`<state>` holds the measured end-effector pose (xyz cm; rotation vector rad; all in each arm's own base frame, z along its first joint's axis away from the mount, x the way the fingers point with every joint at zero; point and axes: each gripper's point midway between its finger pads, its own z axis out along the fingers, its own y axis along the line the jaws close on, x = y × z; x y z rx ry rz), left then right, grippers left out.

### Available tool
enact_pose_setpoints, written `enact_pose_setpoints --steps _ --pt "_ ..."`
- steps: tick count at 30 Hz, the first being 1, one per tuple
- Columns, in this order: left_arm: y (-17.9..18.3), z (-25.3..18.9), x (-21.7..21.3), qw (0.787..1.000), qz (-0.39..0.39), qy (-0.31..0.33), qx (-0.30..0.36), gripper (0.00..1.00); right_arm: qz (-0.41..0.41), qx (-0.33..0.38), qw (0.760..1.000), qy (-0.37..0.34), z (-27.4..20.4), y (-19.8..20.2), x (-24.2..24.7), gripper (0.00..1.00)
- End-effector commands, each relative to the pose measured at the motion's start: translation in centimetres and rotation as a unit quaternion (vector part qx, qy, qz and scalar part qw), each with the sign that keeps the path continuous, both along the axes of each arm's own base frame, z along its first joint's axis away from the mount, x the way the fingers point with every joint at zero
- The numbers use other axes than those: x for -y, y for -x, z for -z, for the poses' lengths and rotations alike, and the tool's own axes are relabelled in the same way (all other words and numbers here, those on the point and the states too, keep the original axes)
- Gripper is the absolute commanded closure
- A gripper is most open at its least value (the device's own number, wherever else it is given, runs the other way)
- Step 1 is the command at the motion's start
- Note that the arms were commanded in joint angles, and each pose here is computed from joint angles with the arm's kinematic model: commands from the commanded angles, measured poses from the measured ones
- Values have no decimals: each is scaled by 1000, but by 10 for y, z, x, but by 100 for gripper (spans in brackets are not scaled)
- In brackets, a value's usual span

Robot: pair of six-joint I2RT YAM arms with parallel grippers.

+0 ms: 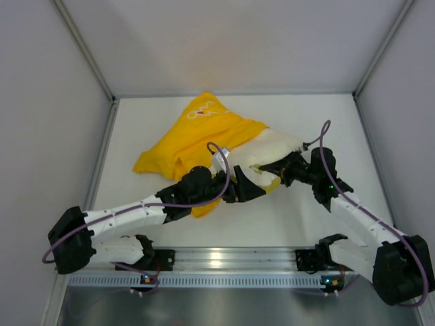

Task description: Remove the pillowcase from the pillow

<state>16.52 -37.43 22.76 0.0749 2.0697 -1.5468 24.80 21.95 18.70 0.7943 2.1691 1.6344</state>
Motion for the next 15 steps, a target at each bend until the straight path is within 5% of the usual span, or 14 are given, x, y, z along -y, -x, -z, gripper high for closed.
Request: enact_pose_setpoints --steps 1,4,8,12,15 --pt "0 -34 -17 998 -18 -7 62 1 80 90 986 115 -19 -37 41 100" --pt "-14 -27 -52 990 -89 -75 74 1 101 127 972 170 -21 -47 70 100" --pt "-46 -18 -123 949 -262 -164 61 1 57 131 960 240 -14 -57 93 100" --pt "-56 11 -173 904 -355 -235 39 1 -29 146 975 164 -19 -40 90 100" --pt "-67 23 -175 894 -359 -263 42 1 -66 174 972 144 -32 -17 81 100"
